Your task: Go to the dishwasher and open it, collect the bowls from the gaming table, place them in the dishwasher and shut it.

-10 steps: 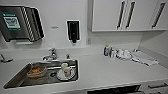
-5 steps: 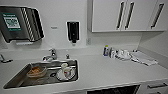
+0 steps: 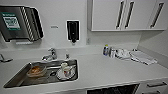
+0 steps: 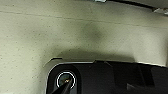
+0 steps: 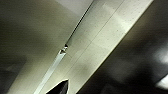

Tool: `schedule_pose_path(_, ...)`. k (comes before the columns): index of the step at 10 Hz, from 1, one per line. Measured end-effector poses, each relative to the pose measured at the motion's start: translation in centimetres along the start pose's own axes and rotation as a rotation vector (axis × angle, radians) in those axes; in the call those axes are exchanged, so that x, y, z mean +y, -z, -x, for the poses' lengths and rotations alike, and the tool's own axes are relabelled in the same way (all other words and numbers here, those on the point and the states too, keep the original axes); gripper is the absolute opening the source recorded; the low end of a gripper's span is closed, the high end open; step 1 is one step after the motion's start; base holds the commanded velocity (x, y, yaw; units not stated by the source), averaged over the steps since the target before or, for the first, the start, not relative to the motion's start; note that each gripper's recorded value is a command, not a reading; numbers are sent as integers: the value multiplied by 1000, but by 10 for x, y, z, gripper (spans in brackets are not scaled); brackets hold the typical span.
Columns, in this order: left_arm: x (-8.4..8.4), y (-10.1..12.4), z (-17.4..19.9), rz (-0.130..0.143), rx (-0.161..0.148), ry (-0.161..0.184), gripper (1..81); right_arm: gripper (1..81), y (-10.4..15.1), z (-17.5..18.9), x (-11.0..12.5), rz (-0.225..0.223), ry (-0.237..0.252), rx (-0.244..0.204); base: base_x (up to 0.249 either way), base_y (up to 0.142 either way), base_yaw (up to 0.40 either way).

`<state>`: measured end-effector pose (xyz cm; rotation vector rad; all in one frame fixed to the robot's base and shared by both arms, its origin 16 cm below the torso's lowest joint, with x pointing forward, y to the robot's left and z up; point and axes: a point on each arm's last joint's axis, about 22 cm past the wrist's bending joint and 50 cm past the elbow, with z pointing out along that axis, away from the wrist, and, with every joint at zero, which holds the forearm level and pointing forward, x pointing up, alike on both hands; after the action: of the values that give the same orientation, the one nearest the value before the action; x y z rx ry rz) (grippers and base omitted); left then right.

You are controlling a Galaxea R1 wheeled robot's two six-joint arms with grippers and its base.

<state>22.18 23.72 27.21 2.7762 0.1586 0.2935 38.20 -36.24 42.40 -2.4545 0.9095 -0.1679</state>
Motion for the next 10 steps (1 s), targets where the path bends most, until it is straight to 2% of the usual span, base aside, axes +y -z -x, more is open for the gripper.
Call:
schedule_pose_path(1,1,-1,-7,3,14,-2,811,811,-7,-1,-3,-8,-6,12,-108,0,0)
schedule_pose_path(3,0,2,14,-1,-17,6,811,811,-20,-3,-35,-54,54,14,-116,0,0)
schedule_pose_path(4,0,2,15,-1,-20,7,811,811,-22,-2,-46,-67,129,11,-120,0,0)
schedule_pose_path(5,1,0,7,1,-9,4,811,811,-27,4,-58,-81,159,-7,-120,0,0)
schedule_pose_path(6,1,0,6,1,-7,3,811,811,-29,6,-63,-92,164,-7,-121,0,0)
schedule_pose_path(8,1,0,7,1,-10,4,811,811,-29,8,-60,-87,177,-11,-120,0,0)
schedule_pose_path(9,1,0,7,1,-9,4,811,811,-30,17,-53,-71,190,-37,-120,0,0)
schedule_pose_path(10,1,0,7,1,-10,4,811,811,-30,39,-34,-30,201,-100,-120,0,0)
